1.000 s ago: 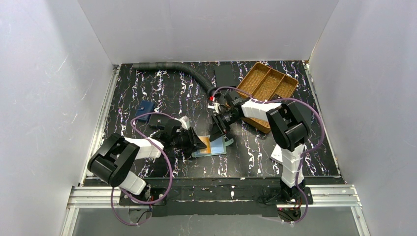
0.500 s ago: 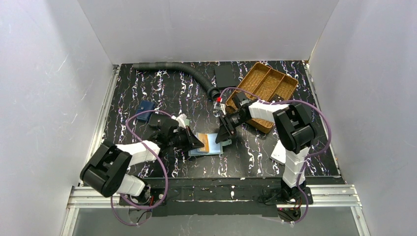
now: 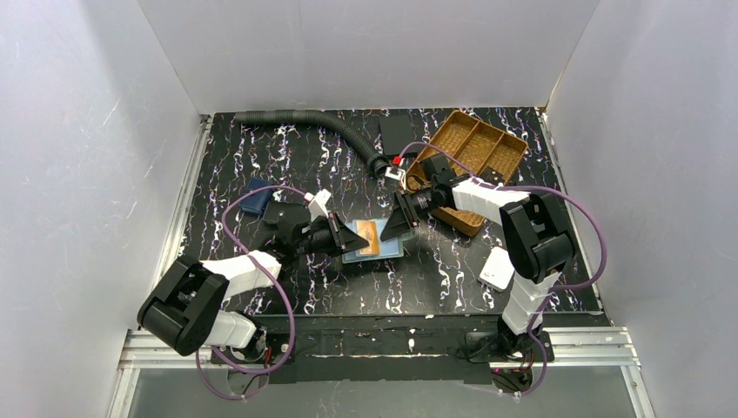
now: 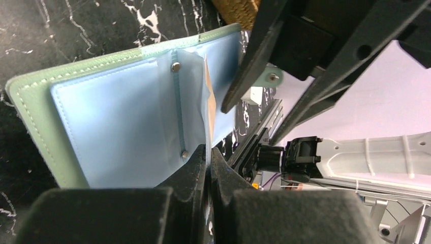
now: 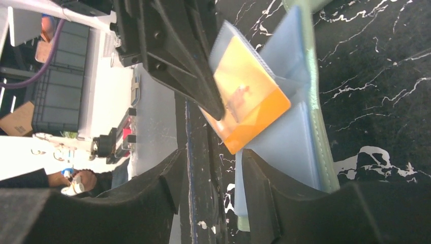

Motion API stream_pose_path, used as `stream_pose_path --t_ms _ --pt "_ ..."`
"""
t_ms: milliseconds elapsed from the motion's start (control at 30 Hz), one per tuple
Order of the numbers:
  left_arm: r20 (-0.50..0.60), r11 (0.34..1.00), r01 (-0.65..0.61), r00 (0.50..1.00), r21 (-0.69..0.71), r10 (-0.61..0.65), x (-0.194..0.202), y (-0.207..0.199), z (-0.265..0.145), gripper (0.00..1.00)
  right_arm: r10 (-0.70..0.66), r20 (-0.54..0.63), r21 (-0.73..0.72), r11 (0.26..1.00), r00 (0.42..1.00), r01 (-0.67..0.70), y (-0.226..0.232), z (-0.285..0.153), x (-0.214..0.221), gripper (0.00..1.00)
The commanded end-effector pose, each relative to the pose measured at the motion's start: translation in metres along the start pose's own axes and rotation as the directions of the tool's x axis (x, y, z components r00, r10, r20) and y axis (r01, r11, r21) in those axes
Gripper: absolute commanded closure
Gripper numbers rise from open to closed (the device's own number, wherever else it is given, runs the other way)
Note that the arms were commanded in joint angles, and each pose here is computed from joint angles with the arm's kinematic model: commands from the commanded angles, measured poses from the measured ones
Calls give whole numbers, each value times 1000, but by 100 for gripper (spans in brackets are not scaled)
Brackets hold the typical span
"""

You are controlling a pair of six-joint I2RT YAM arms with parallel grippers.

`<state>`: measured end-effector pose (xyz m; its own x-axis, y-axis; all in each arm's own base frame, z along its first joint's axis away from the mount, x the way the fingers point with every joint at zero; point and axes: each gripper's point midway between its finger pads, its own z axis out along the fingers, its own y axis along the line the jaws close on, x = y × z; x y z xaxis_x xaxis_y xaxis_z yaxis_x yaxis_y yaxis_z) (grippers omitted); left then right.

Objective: Take the credit cards out of the card holder
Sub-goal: Remove the credit card from the card holder.

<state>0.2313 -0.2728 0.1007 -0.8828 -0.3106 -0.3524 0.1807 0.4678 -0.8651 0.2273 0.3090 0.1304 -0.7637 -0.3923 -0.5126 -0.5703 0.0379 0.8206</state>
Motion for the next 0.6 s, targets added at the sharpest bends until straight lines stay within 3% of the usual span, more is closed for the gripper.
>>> stream_pose_path --t_ms 0,200,567 --pt "41 992 -56 998 117 52 -15 -33 -1 100 23 36 18 1000 999 -23 1 -3 -6 45" --pt "54 984 -61 997 166 53 -17 -44 -2 100 55 57 62 996 997 -59 -9 -4 -9 44" --pt "47 972 -65 997 224 56 -18 -57 1 100 82 101 -58 995 991 -77 12 -3 -26 50"
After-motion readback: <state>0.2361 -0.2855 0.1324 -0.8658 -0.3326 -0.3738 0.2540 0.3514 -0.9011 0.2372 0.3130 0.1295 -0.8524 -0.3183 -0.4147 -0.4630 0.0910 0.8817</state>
